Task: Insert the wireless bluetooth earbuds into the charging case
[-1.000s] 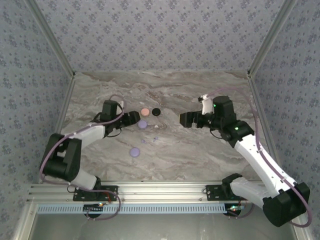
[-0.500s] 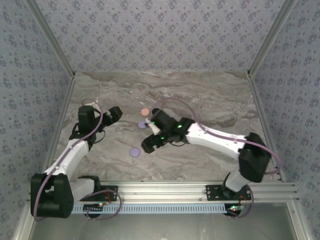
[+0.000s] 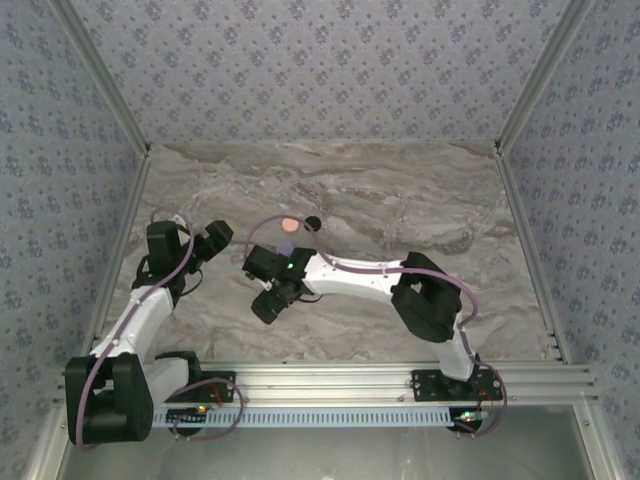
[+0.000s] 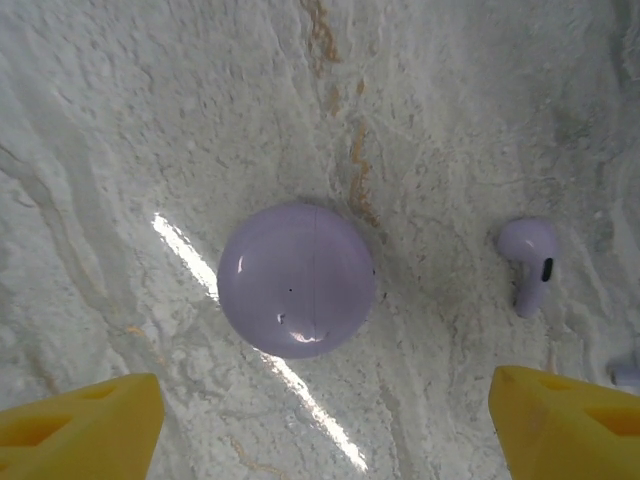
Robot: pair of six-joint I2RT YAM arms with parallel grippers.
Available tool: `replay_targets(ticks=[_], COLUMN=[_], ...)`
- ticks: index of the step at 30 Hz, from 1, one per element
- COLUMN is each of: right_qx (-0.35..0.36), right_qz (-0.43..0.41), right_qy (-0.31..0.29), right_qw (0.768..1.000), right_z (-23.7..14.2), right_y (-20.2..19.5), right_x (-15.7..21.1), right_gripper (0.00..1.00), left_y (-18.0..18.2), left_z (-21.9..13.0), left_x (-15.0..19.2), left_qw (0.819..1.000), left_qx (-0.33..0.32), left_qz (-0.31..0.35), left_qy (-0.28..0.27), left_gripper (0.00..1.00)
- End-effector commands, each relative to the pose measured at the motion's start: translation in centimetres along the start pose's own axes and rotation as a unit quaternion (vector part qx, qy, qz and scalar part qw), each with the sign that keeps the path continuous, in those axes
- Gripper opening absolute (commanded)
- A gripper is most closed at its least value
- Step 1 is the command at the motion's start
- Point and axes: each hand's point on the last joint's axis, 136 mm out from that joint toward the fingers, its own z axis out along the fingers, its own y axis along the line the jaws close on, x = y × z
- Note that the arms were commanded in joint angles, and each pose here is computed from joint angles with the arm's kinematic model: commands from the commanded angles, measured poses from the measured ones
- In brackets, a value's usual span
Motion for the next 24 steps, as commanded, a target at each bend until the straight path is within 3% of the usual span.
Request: replay_targets(ticks=[1, 10, 24], right_qx=[0.026, 0.035, 0.036], right_qz=[-0.017, -0.017, -0.003], right_qy=[0.032, 0.057, 0.07], right_qw=[0.999, 0.998, 0.997], right_z=[0.8, 2.8, 4.6], right_y=[0.0, 0.4, -0.2], right_x=[0.8, 0.6, 0.1], right_gripper=[0.85, 0.85, 0.73], left_y=[0.1, 0.0, -0.1], left_z=[-0.4, -0.6, -1.0], left_x=[0.0, -0.1, -0.1], left_qw=[1.0, 1.0, 1.0], left_qx=[-0.002, 0.0, 0.0], left_qz=[-0.003, -0.003, -0.002], left_qy=[-0.001, -0.005, -0.01], left_gripper=[0.9, 0.91, 0.91])
